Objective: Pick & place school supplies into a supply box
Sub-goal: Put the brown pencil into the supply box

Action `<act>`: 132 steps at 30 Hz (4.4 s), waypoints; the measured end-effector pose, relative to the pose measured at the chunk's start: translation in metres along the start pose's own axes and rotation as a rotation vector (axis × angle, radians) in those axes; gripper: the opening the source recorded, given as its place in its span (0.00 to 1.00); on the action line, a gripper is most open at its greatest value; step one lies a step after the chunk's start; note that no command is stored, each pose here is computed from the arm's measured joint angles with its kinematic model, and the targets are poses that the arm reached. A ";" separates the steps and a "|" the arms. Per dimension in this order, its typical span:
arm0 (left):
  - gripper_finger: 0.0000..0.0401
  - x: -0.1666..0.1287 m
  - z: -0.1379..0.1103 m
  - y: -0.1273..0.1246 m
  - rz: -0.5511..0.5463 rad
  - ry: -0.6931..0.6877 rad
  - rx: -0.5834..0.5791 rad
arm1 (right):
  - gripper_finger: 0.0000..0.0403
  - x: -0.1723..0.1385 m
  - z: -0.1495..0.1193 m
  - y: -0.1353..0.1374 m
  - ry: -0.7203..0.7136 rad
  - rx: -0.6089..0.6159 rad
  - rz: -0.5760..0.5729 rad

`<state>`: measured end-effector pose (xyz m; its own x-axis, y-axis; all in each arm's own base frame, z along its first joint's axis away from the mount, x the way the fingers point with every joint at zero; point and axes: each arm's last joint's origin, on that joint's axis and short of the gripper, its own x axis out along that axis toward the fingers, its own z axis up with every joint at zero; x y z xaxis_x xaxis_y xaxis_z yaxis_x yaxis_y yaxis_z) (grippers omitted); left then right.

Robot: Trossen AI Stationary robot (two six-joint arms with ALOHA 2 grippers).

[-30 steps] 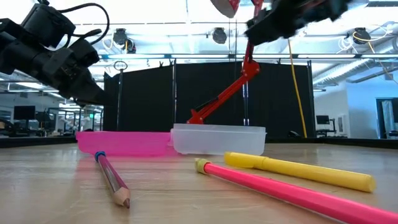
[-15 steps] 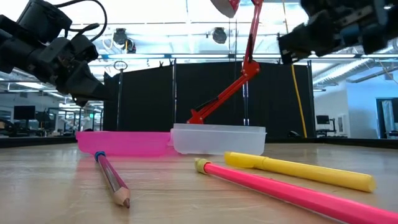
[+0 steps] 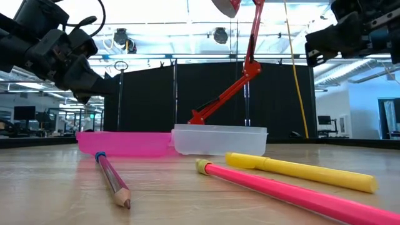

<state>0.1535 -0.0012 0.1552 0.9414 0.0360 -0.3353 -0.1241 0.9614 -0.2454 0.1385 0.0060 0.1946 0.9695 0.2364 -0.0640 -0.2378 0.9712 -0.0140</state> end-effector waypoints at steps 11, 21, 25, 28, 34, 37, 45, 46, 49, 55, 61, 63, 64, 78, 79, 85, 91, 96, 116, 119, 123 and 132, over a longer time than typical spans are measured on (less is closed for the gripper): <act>0.12 0.000 0.009 -0.006 -0.086 0.016 -0.033 | 0.00 -0.006 -0.012 0.008 -0.115 -0.088 -0.010; 0.12 0.040 0.071 -0.062 -0.114 0.372 0.156 | 0.00 -0.010 -0.007 0.009 -0.251 -0.153 -0.024; 0.12 0.071 0.069 -0.087 -0.136 0.546 0.388 | 0.00 -0.010 -0.007 0.009 -0.250 -0.134 -0.021; 0.12 0.093 0.057 -0.106 -0.129 0.686 0.534 | 0.00 -0.010 -0.007 0.009 -0.249 -0.098 -0.016; 0.13 0.128 0.041 -0.151 -0.229 0.754 0.726 | 0.00 -0.010 -0.008 0.009 -0.241 -0.059 -0.011; 0.16 0.137 0.042 -0.163 -0.231 0.748 0.772 | 0.00 -0.010 -0.008 0.009 -0.241 -0.057 -0.010; 0.38 0.136 0.043 -0.167 -0.250 0.805 0.834 | 0.00 -0.009 -0.011 0.009 -0.213 -0.052 -0.009; 0.41 0.135 0.042 -0.166 -0.255 0.822 0.849 | 0.00 -0.009 -0.011 0.009 -0.211 -0.051 -0.009; 0.49 0.132 0.036 -0.164 -0.333 0.861 0.922 | 0.00 -0.009 -0.011 0.009 -0.211 -0.051 -0.009; 0.52 0.131 0.032 -0.158 -0.412 0.876 1.060 | 0.00 -0.009 -0.011 0.009 -0.211 -0.051 -0.009; 0.47 0.138 0.037 -0.147 -0.445 0.853 1.114 | 0.00 -0.009 -0.011 0.009 -0.210 -0.051 -0.010; 0.45 0.141 0.038 -0.144 -0.454 0.845 1.123 | 0.00 -0.009 -0.011 0.009 -0.208 -0.051 -0.010; 0.44 0.145 0.036 -0.143 -0.467 0.840 1.124 | 0.00 -0.009 -0.011 0.009 -0.205 -0.050 -0.010; 0.42 0.160 0.015 -0.130 -0.531 0.949 1.147 | 0.00 -0.006 -0.016 0.008 -0.156 -0.043 -0.012; 0.42 0.160 0.015 -0.129 -0.532 0.947 1.151 | 0.00 -0.006 -0.017 0.008 -0.152 -0.043 -0.013; 0.42 0.165 0.017 -0.131 -0.493 0.898 1.199 | 0.00 -0.006 -0.017 0.008 -0.151 -0.041 -0.013; 0.42 0.171 0.032 -0.138 -0.448 0.838 1.238 | 0.00 -0.006 -0.017 0.008 -0.151 -0.041 -0.012; 0.42 0.169 0.042 -0.144 -0.514 0.847 1.220 | 0.00 -0.006 -0.017 0.008 -0.151 -0.042 -0.012; 0.42 0.163 0.025 -0.139 -0.727 0.946 1.335 | 0.00 -0.006 -0.016 0.008 -0.165 -0.051 -0.013; 0.42 0.167 0.017 -0.138 -0.755 0.963 1.367 | 0.00 -0.006 -0.016 0.008 -0.166 -0.060 -0.014; 0.42 0.174 0.010 -0.135 -0.760 0.982 1.367 | 0.00 -0.006 -0.016 0.008 -0.166 -0.061 -0.013; 0.29 0.180 0.009 -0.122 -0.817 0.988 1.339 | 0.00 -0.006 -0.016 0.008 -0.165 -0.073 -0.014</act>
<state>0.3405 -0.1095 0.1330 0.0686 -0.1701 -0.9830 0.9748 0.2213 0.0297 0.1297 0.0120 0.1793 0.9679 0.2300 0.1017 -0.2217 0.9713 -0.0862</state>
